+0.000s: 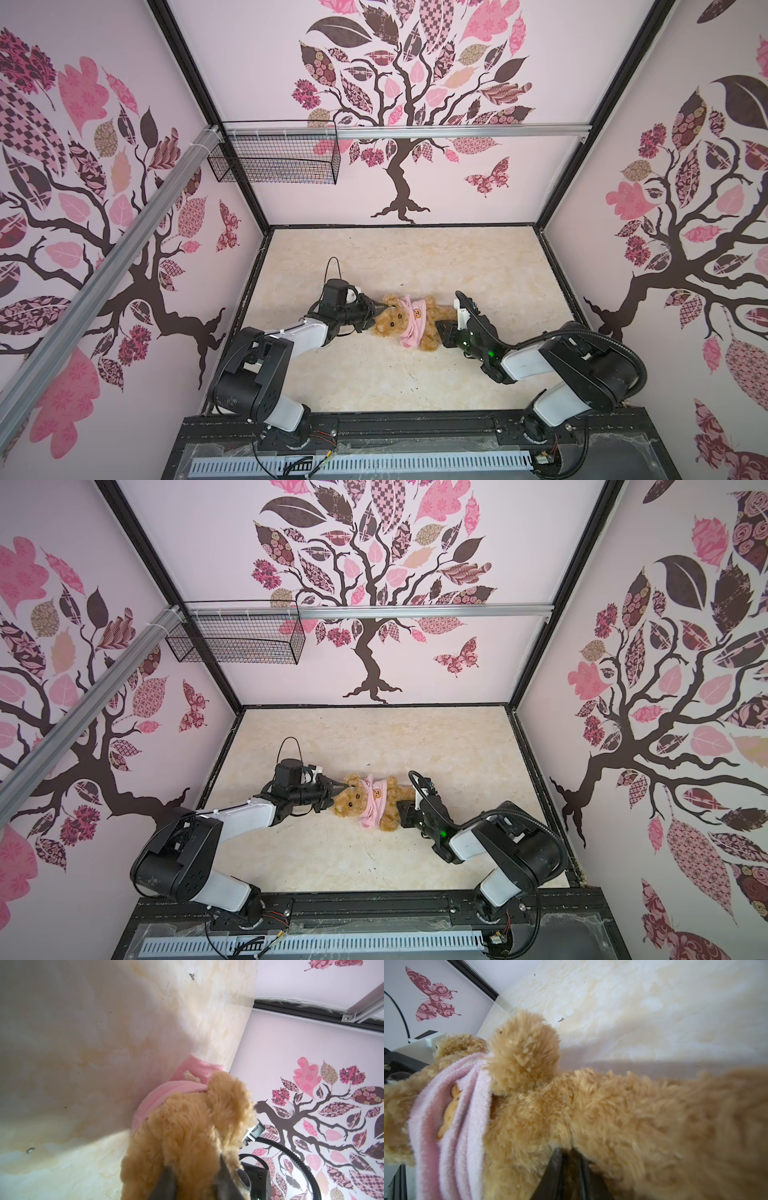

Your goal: Dress the teddy bear

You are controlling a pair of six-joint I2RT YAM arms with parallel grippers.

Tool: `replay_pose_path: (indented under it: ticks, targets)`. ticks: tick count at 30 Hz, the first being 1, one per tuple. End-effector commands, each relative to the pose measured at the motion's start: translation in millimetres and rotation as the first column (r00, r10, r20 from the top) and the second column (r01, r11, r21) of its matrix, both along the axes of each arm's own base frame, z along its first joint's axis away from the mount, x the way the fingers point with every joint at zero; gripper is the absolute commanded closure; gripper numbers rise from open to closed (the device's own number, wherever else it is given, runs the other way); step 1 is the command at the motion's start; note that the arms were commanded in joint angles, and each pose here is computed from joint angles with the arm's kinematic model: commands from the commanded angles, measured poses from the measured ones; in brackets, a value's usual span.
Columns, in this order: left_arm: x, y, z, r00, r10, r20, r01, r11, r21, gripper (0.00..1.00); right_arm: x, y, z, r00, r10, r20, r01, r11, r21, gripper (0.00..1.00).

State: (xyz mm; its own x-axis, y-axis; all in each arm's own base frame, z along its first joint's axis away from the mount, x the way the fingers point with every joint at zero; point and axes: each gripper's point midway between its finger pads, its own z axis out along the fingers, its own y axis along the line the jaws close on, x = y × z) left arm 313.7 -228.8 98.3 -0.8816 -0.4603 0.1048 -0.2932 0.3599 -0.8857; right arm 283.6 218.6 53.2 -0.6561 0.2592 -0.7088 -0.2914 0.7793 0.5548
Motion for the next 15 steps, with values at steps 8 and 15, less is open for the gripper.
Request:
replay_pose_path:
  ticks: [8, 15]
  targets:
    - [1.7, -14.7, 23.4, 0.965, -0.113, 0.237, 0.093, 0.991, 0.095, 1.0, -24.3, 1.1, 58.0, 0.979, 0.203, 0.01, -0.203, 0.972, 0.114, 0.51]
    - [0.1, -19.0, 31.1, 0.952, -0.136, 0.274, 0.104, 0.987, 0.126, 1.0, -8.5, 13.4, 76.9, 0.984, 0.173, -0.051, -0.157, 0.96, 0.234, 0.54]
